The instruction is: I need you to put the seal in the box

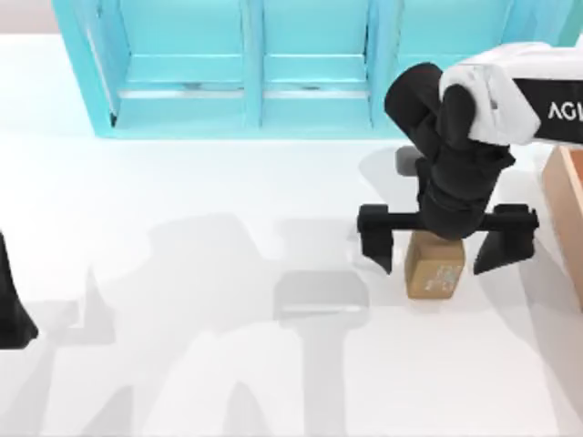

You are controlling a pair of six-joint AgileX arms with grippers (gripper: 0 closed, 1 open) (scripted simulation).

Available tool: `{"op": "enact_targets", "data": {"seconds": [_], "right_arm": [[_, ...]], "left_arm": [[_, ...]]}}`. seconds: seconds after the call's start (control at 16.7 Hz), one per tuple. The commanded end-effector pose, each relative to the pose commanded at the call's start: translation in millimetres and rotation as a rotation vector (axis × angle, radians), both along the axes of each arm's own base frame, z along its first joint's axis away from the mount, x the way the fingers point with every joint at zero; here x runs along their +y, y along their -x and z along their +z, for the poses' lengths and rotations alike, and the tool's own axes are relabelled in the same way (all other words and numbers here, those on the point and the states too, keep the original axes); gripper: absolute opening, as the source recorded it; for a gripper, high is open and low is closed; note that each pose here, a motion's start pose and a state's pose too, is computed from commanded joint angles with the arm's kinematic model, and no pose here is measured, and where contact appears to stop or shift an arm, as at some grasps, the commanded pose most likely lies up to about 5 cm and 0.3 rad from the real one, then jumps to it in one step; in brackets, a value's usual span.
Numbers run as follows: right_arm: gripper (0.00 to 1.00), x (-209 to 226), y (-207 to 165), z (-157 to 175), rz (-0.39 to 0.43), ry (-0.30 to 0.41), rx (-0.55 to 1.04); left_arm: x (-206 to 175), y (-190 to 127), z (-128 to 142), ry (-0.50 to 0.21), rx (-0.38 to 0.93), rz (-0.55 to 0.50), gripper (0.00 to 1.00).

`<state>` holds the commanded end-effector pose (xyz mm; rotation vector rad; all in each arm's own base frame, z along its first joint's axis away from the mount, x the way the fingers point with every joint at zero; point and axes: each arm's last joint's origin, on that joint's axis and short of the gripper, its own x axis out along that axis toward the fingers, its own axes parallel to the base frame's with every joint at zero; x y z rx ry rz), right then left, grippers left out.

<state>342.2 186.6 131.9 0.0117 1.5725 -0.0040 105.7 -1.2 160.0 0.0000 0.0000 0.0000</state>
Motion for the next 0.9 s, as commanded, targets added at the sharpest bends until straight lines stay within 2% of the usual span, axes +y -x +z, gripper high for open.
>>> {"op": "enact_targets", "data": {"seconds": [0.06, 0.84, 0.9], "right_arm": [[1.0, 0.0, 0.0, 0.0, 0.0, 0.0, 0.0], [0.02, 0.0, 0.0, 0.0, 0.0, 0.0, 0.0], [0.0, 0.0, 0.0, 0.0, 0.0, 0.0, 0.0]], "left_arm": [[0.0, 0.0, 0.0, 0.0, 0.0, 0.0, 1.0], [0.0, 0.0, 0.0, 0.0, 0.0, 0.0, 1.0], [0.0, 0.0, 0.0, 0.0, 0.0, 0.0, 1.0]]}}
